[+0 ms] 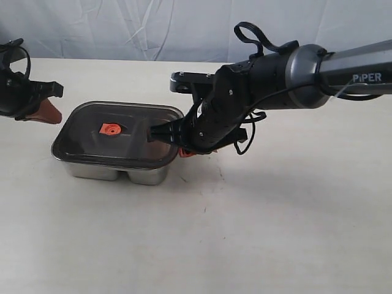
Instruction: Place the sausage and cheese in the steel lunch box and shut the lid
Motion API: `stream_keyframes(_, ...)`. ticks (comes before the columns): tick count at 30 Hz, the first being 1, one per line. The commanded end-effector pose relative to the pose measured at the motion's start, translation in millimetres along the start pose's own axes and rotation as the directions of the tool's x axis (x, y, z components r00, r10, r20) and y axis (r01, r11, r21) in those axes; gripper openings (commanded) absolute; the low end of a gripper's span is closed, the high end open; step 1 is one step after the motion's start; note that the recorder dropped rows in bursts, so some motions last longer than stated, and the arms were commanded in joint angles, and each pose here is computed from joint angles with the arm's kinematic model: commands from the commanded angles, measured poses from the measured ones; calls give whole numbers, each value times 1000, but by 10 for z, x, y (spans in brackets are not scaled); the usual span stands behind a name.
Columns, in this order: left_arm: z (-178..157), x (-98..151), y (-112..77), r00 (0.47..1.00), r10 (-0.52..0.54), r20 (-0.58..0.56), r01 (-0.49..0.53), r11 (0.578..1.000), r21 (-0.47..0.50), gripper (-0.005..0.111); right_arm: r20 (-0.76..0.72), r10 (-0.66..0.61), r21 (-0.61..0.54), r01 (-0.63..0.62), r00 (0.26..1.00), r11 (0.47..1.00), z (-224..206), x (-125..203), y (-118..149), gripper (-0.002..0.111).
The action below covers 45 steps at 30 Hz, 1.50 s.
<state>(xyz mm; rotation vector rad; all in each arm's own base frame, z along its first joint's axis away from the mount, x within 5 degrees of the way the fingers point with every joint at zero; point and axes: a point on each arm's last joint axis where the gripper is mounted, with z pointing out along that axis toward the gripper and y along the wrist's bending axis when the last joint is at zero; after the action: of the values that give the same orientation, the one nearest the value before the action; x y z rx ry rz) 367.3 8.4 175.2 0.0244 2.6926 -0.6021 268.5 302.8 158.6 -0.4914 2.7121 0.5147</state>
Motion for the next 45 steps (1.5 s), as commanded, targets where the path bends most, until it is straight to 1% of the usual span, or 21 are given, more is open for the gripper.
stream_keyframes(1, 6, 18, 34, 999, 2, -38, -4, 998, -59, 0, 16, -43, 16, 42, 999, 999, -13, -27, -6, -1)
stream_keyframes(3, 6, 18, 37, 999, 3, -38, -6, 998, -62, 0, 23, -63, 37, 62, 998, 997, -13, -34, -25, -1)
stream_keyframes(7, 6, 17, 36, 999, 2, -37, -4, 998, -62, 0, 60, -93, 118, 85, 994, 989, -20, -75, -95, -1)
stream_keyframes(10, 6, 17, 36, 999, 2, -37, -4, 998, -62, 0, 98, -109, 145, 94, 989, 985, -34, -124, -109, -1)
stream_keyframes(19, 6, 17, 36, 999, 2, -37, -4, 998, -62, 0, 136, -91, 126, 74, 987, 989, -145, -292, 2, -1)
stream_keyframes(26, 6, 17, 36, 999, 2, -37, -4, 998, -62, 0, 68, -83, 162, 71, 994, 984, -16, -229, -51, -1)
stream_keyframes(36, 6, 5, 42, 1000, 1, -24, -3, 998, -68, 0, 91, -71, 142, 58, 993, 988, -56, -297, -1, -1)
stream_keyframes(45, 6, -7, 50, 1000, 2, -11, -3, 997, -77, 0, 81, -66, 125, 56, 995, 991, -53, -282, 21, -1)
